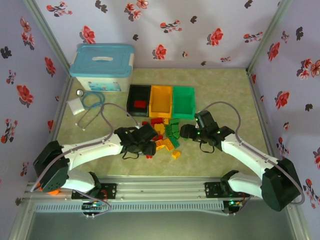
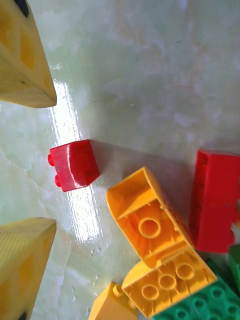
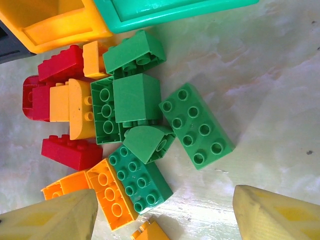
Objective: Sort the legos into containers by color
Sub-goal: Pick up the lego from the middle-left of the table.
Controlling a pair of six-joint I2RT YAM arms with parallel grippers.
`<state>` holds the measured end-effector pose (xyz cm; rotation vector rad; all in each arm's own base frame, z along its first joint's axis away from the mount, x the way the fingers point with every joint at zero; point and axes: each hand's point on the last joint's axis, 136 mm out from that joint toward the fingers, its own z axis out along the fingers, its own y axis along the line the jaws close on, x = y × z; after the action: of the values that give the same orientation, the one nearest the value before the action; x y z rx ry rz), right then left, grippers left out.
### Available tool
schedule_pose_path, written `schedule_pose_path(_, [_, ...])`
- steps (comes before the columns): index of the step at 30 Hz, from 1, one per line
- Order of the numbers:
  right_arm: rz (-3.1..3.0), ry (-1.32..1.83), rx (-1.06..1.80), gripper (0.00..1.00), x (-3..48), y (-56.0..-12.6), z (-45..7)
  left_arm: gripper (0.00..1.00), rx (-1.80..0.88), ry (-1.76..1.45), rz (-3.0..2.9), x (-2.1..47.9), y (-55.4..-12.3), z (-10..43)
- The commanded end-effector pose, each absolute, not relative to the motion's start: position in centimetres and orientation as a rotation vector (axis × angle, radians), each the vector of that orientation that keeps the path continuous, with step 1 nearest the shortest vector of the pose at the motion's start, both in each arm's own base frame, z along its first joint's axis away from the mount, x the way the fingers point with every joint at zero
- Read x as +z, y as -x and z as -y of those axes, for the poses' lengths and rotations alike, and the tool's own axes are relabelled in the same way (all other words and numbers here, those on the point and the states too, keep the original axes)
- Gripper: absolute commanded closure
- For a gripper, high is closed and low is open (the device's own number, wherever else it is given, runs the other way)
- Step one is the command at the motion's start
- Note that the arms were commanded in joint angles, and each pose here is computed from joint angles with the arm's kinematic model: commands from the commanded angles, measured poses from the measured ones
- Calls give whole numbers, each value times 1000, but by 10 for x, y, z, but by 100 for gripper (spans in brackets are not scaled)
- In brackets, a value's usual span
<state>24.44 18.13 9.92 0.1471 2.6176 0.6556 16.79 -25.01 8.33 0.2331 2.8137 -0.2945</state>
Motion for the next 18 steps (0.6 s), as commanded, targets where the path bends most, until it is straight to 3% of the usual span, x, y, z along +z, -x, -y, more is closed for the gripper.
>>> schedule_pose_path(1, [-2567, -164, 656, 27, 112, -254, -185, 42, -223, -110, -2840, 66, -163, 244])
schedule_pose_path(18, [-2569, -168, 620, 27, 107, -250, -178, 48, -169, -122, -2865, 44, -167, 262])
